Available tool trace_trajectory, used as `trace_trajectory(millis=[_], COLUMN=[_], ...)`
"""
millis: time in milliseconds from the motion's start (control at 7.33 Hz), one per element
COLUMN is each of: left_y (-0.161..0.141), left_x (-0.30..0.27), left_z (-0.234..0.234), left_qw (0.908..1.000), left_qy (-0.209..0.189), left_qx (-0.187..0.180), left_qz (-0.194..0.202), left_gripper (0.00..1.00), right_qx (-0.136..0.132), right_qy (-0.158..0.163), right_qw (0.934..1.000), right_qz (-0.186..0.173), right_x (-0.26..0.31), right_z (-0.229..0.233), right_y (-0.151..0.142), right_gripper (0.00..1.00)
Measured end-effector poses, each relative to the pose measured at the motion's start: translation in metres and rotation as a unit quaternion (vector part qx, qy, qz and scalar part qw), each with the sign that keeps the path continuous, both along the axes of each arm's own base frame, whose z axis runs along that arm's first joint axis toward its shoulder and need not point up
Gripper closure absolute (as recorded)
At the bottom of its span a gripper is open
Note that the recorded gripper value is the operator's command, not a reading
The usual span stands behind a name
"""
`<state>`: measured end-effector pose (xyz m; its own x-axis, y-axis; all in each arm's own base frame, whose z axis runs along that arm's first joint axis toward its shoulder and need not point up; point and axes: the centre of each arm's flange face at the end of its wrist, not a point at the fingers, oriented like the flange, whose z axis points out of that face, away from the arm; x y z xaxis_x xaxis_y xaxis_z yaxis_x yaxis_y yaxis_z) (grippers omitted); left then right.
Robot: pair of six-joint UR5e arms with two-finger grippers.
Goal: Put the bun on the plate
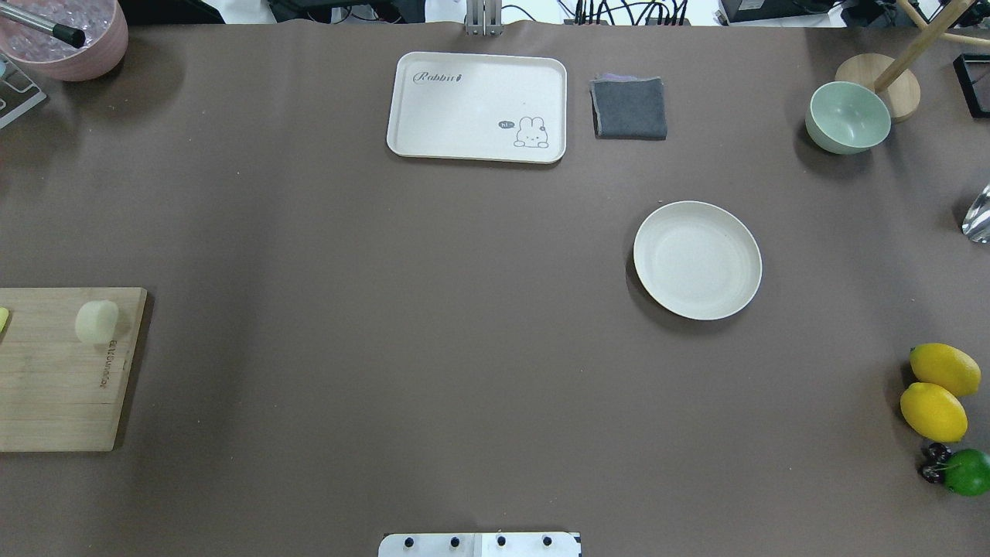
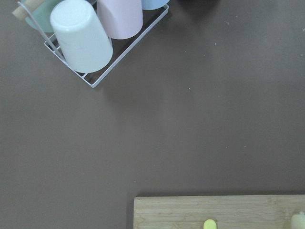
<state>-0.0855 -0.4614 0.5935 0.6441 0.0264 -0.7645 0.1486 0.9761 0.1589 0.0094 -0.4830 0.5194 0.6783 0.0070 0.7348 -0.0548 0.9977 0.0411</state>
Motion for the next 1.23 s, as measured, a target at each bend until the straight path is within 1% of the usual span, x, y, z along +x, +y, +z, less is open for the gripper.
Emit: trace_trajectory(millis=[136, 273, 409, 545, 818, 1091, 1227], left_y=[0.003, 0.009, 0.014, 0.015, 0.014, 0.014, 0.014], left_x=[0.002, 0.003, 0.004, 0.003, 0.003, 0.003, 0.003], left_z=[0.001, 0.006, 0.015, 0.021, 0.024, 0.028, 0.029], left_qw=[0.9999, 0.9992, 0.9983, 0.9978, 0.9974, 0.9976, 0.9976], left_qy=[0.009, 0.013, 0.013, 0.013, 0.013, 0.013, 0.013], left_qx=[0.014, 0.037, 0.056, 0.065, 0.070, 0.069, 0.068], left_qz=[0.004, 0.005, 0.005, 0.004, 0.003, 0.004, 0.004], left_gripper=[0.02, 0.02, 0.02, 0.02, 0.02, 0.02, 0.02], right_qx=[0.009, 0.018, 0.029, 0.041, 0.049, 0.047, 0.043], right_qy=[-0.006, -0.014, -0.022, -0.028, -0.036, -0.026, -0.021], right_qw=[0.9999, 0.9996, 0.9993, 0.9988, 0.9981, 0.9984, 0.9987], right_qz=[-0.009, -0.014, -0.011, -0.004, 0.010, 0.014, 0.014], right_x=[-0.029, -0.065, -0.105, -0.147, -0.224, -0.294, -0.316], right_z=[-0.020, -0.033, -0.037, -0.036, -0.035, -0.042, -0.041], right_y=[-0.004, -0.008, -0.010, -0.012, -0.016, -0.010, -0.003], right_gripper=[0.00, 0.00, 0.00, 0.00, 0.00, 0.00, 0.00])
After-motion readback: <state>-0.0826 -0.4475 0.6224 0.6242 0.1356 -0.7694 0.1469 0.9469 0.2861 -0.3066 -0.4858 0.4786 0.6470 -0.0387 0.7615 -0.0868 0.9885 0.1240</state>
